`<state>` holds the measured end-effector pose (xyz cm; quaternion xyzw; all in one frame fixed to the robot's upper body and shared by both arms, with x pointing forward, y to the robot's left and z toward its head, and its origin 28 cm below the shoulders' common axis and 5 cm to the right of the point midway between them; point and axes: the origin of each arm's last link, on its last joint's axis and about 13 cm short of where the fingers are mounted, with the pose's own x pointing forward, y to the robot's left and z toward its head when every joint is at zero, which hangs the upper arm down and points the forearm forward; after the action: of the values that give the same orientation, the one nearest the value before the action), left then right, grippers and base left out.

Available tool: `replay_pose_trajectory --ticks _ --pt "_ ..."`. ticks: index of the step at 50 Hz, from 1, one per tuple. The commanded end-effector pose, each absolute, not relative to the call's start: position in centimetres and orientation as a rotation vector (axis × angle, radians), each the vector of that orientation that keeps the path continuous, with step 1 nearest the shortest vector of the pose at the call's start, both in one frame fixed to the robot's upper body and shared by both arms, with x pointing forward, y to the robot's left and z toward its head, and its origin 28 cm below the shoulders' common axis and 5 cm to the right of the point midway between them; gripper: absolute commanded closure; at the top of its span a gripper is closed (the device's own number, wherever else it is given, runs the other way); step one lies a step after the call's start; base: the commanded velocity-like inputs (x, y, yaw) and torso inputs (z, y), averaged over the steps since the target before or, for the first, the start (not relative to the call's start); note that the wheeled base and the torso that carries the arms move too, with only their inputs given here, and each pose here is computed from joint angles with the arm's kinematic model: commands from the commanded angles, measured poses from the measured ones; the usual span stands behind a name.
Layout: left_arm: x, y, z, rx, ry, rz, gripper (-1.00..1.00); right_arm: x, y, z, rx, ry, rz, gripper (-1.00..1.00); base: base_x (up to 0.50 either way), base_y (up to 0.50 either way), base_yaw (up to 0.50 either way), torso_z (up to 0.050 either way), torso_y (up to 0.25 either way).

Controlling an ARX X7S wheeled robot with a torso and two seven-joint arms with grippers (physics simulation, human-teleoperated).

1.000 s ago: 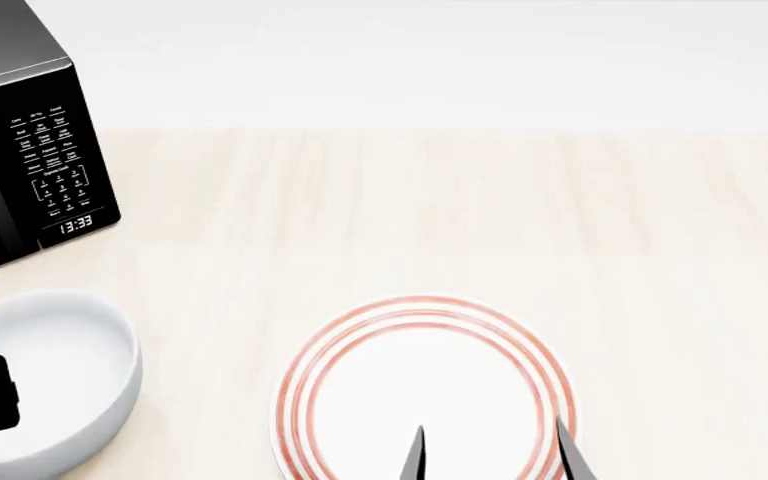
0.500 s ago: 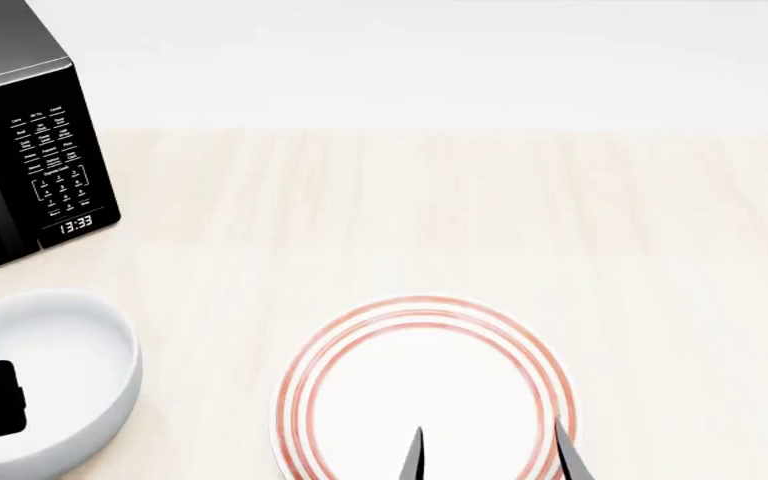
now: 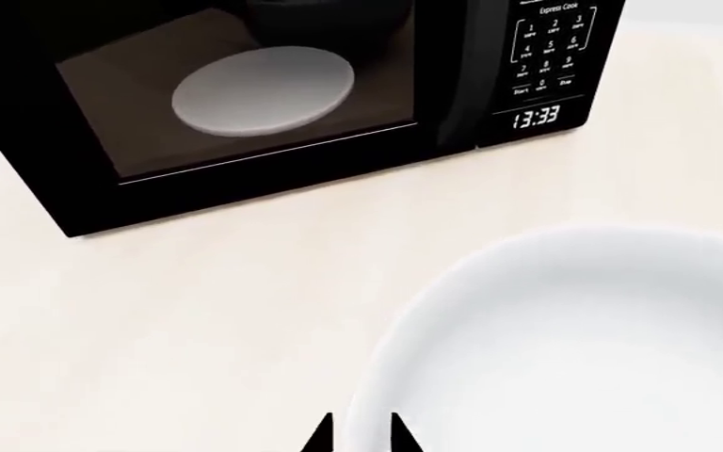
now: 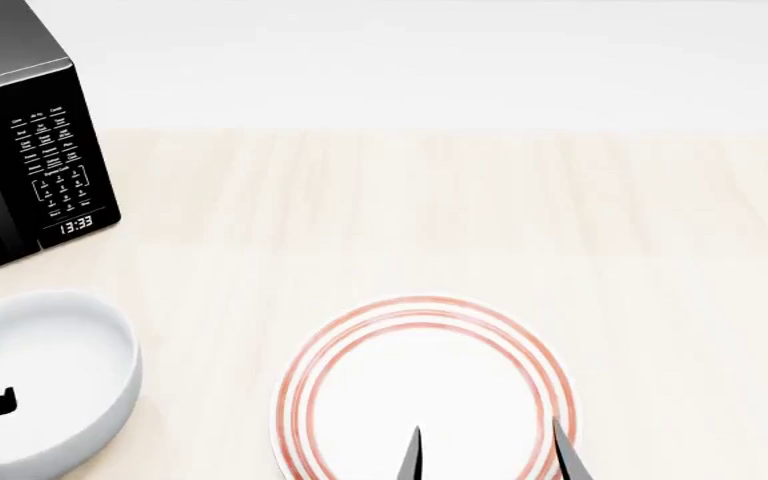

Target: Pick up the white bowl and put it on the plate.

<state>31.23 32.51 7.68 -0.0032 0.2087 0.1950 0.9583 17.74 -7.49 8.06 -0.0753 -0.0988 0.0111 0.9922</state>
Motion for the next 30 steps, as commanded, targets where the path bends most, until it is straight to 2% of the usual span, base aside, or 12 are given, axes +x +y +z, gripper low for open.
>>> replay_pose_trajectory --ticks 1,16,30 --pt "31.1 32.0 6.9 -0.080 0.414 0.379 1.00 17.9 -7.7 8.3 -0.149 -0.229 0.009 -1.00 0.00 0.00 0.00 0.000 0.000" --pt "31.0 31.7 7.8 -0.137 0.363 0.378 1.00 18.0 -7.6 8.2 -0.151 -0.225 0.009 -1.00 0.00 0.00 0.00 0.000 0.000" --pt "30.6 31.5 11.3 -0.195 0.275 0.376 1.00 17.9 -7.6 8.2 -0.151 -0.223 0.009 -1.00 0.00 0.00 0.00 0.000 0.000"
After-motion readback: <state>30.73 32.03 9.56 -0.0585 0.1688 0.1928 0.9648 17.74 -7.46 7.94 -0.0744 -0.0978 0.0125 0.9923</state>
